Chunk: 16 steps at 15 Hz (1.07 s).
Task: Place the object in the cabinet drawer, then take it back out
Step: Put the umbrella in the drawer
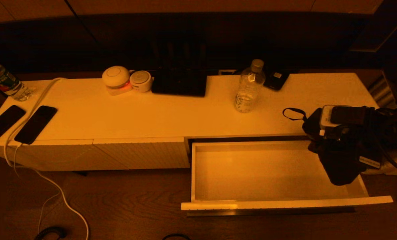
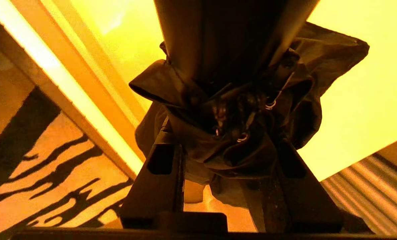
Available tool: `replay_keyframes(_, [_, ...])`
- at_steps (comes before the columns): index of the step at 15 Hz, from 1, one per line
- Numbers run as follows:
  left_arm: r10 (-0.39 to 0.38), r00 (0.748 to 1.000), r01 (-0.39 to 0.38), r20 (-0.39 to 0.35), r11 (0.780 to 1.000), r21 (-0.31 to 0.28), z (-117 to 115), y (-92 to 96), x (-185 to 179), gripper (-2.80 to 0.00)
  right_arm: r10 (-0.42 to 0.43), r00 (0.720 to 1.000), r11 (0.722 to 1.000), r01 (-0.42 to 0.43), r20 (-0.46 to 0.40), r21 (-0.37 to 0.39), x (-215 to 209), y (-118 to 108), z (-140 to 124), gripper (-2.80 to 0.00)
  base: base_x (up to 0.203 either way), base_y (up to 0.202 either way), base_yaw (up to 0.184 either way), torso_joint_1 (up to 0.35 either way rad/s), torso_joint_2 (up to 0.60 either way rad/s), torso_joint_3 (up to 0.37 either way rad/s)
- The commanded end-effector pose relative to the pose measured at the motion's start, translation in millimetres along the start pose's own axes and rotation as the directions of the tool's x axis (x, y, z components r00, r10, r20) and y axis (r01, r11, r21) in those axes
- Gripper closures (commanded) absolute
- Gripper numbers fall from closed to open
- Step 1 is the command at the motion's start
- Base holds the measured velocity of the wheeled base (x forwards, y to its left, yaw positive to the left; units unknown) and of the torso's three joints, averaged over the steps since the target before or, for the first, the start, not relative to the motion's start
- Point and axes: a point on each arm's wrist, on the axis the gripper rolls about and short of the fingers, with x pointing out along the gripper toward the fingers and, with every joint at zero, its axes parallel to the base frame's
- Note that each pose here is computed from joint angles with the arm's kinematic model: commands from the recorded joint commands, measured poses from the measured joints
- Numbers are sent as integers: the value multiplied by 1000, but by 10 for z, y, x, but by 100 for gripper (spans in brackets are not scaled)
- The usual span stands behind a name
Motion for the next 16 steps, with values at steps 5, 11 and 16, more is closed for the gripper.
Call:
replay_keyframes(5, [0, 1000, 0, 0, 1000, 0, 0, 0, 0, 0, 46, 998, 999, -45, -42, 14, 202, 85, -58, 0, 0, 0, 0, 0, 0, 0])
replay_keyframes(11, [0, 1000, 0, 0, 1000, 0, 0, 0, 0, 0, 48, 995, 997, -42, -84, 64, 662, -48, -151, 0, 0, 0, 0, 0, 0, 0])
replay_keyframes(16, [0, 1000, 0, 0, 1000, 0, 0, 0, 0, 0, 31, 996, 996, -23, -88, 85, 994, -144, -303, 0, 0, 0, 0, 0, 0, 0])
